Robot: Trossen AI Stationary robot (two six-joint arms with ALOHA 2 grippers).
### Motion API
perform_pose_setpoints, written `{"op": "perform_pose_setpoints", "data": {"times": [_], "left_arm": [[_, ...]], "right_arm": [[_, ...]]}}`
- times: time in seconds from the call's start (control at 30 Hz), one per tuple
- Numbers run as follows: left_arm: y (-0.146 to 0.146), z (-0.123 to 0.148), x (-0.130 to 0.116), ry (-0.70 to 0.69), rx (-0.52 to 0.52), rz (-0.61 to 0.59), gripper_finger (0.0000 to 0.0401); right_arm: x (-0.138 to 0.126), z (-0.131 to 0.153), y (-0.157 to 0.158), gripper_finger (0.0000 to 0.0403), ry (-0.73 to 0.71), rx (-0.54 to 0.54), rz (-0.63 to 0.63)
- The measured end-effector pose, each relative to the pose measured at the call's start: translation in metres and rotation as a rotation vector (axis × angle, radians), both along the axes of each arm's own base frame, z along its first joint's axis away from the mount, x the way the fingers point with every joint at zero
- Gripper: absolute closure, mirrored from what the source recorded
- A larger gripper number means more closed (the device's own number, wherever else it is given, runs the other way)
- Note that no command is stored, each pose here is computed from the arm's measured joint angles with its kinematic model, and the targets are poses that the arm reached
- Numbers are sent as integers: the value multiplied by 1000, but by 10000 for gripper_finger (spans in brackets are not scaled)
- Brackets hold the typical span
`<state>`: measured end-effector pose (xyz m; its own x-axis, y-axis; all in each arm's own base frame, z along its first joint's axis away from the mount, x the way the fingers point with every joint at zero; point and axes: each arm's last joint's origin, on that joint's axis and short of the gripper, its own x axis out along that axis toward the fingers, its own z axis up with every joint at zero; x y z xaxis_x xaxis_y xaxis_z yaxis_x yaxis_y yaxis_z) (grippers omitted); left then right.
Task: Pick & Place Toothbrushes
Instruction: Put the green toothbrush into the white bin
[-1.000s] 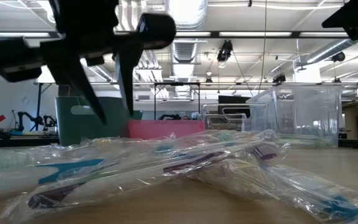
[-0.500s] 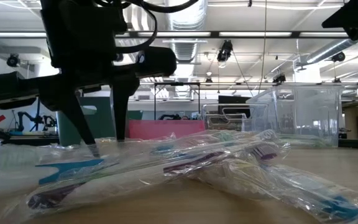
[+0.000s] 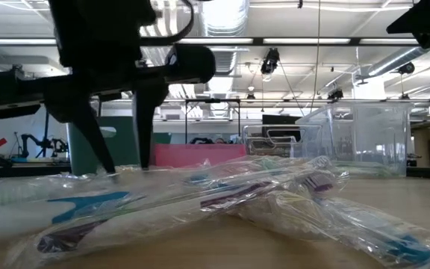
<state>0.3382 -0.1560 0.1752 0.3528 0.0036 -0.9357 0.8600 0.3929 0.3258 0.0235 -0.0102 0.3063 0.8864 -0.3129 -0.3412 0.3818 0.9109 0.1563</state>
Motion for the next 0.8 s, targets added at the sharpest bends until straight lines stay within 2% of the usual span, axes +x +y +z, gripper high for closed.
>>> {"op": "perform_pose_setpoints", "data": {"times": [0.2, 0.53, 0.8], "left_arm": [[5, -2, -7, 71, 61, 19, 286], [4, -3, -5, 58, 57, 13, 286], [5, -22, 0, 94, 90, -16, 286]], "right_arm": [[0, 0, 0, 394, 0, 0, 0], [0, 0, 0, 394, 0, 0, 0], [0, 0, 0, 394, 0, 0, 0]]}}
